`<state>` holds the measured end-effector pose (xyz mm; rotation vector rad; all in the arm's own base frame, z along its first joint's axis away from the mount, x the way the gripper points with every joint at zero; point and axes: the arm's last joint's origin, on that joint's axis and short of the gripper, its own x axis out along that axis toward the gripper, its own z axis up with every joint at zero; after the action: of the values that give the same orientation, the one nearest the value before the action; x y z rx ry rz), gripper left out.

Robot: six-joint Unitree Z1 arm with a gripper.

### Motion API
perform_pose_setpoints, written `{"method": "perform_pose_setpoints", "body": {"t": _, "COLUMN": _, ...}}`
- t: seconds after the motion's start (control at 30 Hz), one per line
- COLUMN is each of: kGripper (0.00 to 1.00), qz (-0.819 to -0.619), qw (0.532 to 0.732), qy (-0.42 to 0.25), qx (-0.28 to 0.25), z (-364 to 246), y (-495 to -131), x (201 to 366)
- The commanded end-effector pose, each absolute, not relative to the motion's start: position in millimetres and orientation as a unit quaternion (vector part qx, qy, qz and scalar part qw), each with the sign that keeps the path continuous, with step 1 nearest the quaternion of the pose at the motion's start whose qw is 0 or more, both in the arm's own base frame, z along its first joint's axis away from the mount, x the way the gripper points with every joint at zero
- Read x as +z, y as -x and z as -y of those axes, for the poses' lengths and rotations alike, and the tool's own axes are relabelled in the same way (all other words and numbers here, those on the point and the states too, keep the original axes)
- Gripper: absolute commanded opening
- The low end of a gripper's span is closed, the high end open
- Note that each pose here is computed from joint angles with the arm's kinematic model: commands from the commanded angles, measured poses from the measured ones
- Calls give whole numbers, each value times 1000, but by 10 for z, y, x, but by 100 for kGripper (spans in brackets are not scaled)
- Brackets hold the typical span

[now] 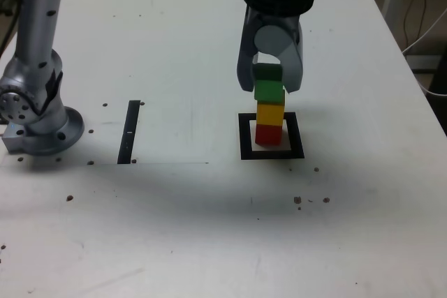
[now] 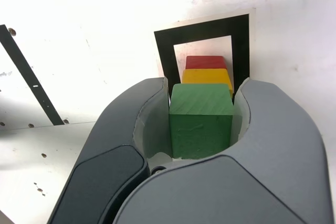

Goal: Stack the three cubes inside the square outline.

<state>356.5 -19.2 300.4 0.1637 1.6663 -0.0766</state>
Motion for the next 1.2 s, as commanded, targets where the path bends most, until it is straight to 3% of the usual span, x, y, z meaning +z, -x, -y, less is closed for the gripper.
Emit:
{"method": "perform_pose_setpoints", "body": {"t": 0.0, "kGripper": 26, "qz": -737, "qw": 671, "qy": -74, "qx": -41, "z": 237, "y": -3562, "x": 2993}}
{"method": "perform_pose_setpoints", "body": {"t": 0.2, "kGripper": 27, "qz": -735, "qw": 672, "qy": -76, "qx": -47, "z": 273, "y": -3565, "x": 2972}}
{"method": "perform_pose_setpoints", "body": {"t": 0.3, "kGripper": 32, "qz": -736, "qw": 672, "qy": -76, "qx": -45, "z": 267, "y": -3563, "x": 2969}}
{"method": "perform_pose_setpoints", "body": {"t": 0.37, "kGripper": 45, "qz": -736, "qw": 671, "qy": -77, "qx": -44, "z": 264, "y": -3560, "x": 2968}}
{"method": "perform_pose_setpoints", "body": {"t": 0.53, "kGripper": 92, "qz": -734, "qw": 673, "qy": -83, "qx": -35, "z": 249, "y": -3532, "x": 2975}}
{"method": "perform_pose_setpoints", "body": {"t": 0.6, "kGripper": 98, "qz": -734, "qw": 673, "qy": -86, "qx": -28, "z": 240, "y": -3515, "x": 2980}}
{"method": "perform_pose_setpoints", "body": {"t": 0.93, "kGripper": 99, "qz": -723, "qw": 685, "qy": -86, "qx": -13, "z": 222, "y": -3417, "x": 3078}}
{"method": "perform_pose_setpoints", "body": {"t": 1.17, "kGripper": 99, "qz": -711, "qw": 699, "qy": -79, "qx": -24, "z": 240, "y": -3250, "x": 3245}}
